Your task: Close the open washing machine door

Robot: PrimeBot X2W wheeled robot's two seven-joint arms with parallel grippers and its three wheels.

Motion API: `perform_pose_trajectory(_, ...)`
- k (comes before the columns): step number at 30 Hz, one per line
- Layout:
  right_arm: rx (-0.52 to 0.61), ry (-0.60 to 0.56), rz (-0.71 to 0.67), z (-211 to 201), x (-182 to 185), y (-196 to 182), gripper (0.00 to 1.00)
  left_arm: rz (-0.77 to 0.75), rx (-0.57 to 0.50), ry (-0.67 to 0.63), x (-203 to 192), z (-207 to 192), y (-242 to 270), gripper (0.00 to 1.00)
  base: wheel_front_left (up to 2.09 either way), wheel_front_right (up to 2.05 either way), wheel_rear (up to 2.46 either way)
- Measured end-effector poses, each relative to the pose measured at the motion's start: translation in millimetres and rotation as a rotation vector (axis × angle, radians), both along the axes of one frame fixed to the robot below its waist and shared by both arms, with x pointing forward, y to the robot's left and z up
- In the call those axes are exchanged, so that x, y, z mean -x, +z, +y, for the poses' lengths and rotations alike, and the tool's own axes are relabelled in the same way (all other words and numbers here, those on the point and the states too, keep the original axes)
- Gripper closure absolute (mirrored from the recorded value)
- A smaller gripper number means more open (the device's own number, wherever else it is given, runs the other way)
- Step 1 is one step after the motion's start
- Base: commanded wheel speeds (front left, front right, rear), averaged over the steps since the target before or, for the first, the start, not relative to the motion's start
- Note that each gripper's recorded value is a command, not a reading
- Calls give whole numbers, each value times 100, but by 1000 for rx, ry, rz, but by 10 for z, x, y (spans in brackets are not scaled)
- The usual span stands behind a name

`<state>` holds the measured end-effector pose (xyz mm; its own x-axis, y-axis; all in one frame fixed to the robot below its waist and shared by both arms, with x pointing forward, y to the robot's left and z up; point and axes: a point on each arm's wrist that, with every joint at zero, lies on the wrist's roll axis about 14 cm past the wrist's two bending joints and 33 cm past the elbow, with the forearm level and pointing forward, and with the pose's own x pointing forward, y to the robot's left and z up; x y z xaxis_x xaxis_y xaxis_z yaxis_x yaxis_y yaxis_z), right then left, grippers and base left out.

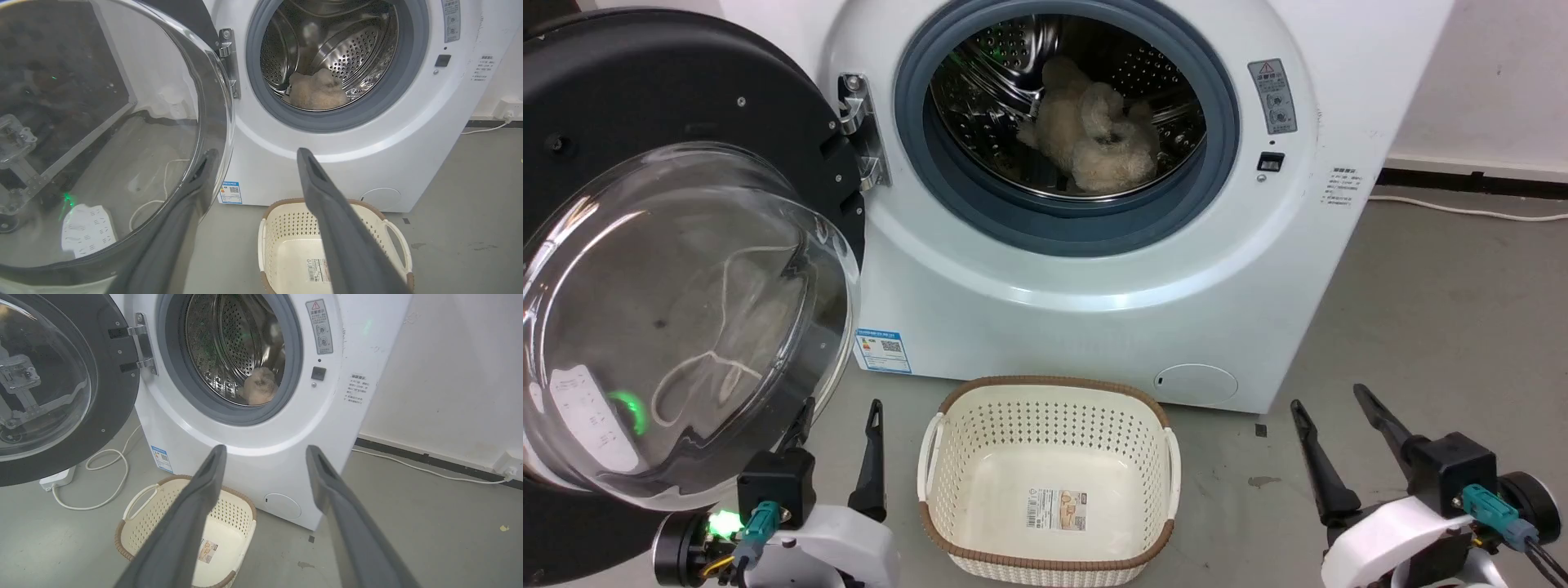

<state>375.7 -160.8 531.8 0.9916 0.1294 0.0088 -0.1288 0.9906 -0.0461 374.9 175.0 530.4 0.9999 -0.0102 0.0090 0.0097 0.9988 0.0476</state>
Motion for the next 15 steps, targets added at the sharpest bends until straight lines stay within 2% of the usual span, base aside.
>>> perform_pose_trajectory(15, -9, 51, -38, 172, -64, 62, 0, -41, -11, 27, 105, 112, 72, 0, 0, 0, 0)
